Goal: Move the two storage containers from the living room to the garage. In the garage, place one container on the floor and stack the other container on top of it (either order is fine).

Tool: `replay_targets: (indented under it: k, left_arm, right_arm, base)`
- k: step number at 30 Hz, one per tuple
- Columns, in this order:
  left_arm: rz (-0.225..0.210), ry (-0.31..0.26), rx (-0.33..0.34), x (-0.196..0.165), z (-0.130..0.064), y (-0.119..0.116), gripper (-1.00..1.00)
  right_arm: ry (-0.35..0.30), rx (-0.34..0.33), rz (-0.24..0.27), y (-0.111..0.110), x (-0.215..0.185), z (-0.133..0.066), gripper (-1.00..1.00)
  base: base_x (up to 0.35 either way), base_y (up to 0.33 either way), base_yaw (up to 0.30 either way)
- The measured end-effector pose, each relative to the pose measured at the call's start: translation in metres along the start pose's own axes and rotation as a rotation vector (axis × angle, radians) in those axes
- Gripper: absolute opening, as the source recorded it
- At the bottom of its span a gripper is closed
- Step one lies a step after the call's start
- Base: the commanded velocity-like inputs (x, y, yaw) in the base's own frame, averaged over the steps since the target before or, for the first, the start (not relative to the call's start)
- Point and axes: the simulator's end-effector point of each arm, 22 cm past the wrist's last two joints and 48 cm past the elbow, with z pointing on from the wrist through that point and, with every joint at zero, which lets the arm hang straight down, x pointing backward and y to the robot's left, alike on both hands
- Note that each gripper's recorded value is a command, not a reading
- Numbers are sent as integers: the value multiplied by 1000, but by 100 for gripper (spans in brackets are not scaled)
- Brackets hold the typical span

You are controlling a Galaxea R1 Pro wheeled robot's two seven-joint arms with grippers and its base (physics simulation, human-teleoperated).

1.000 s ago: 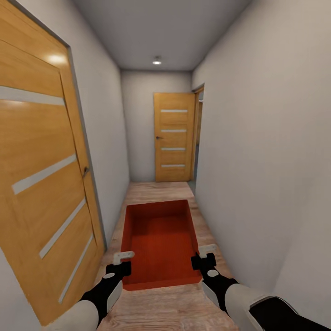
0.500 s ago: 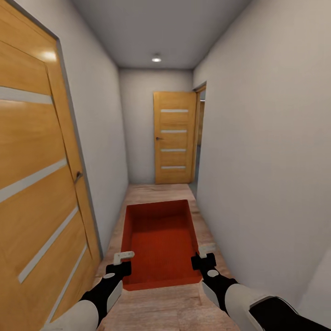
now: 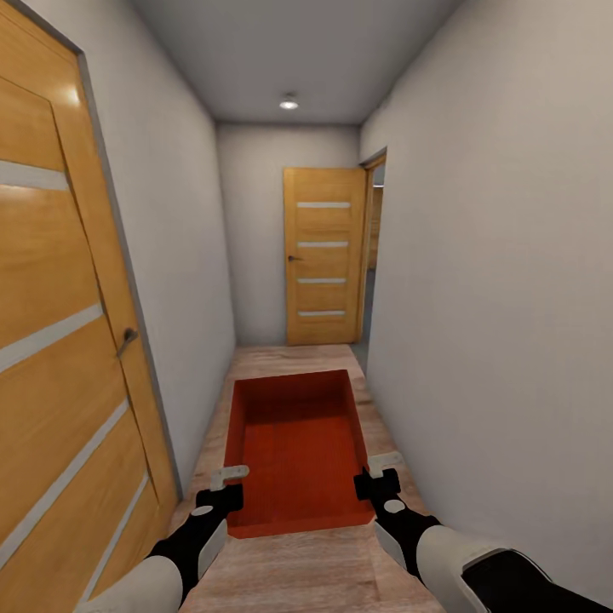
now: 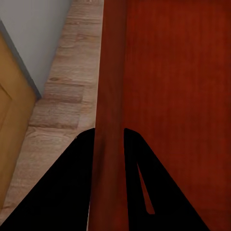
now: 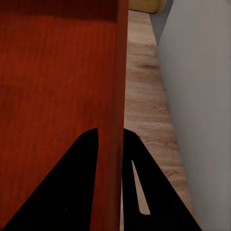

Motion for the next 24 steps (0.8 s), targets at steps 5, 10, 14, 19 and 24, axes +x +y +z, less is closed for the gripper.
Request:
replay_targets:
  k: [5, 10, 14, 19, 24]
  left_arm:
    - [0, 0, 0, 0, 0, 0, -100]
    - [0, 1, 0, 0, 0, 0, -100]
    - [0, 1, 0, 1, 0, 0, -100]
    - [0, 1, 0, 1, 0, 0, -100]
    - [0, 1, 1, 1, 0, 1, -100]
  right_arm:
    - [0, 0, 0, 0, 0, 0, -100]
    - [1, 0, 0, 0, 0, 0, -100]
    - [1, 0, 0, 0, 1, 0, -100]
    - [2, 0, 0, 0, 1, 0, -100]
    - [1, 0, 0, 1, 1, 0, -100]
  base:
    - [322, 0, 0]
    - [322, 0, 0]
    - [322, 0, 0]
    - [322, 0, 0]
    - [322, 0, 0]
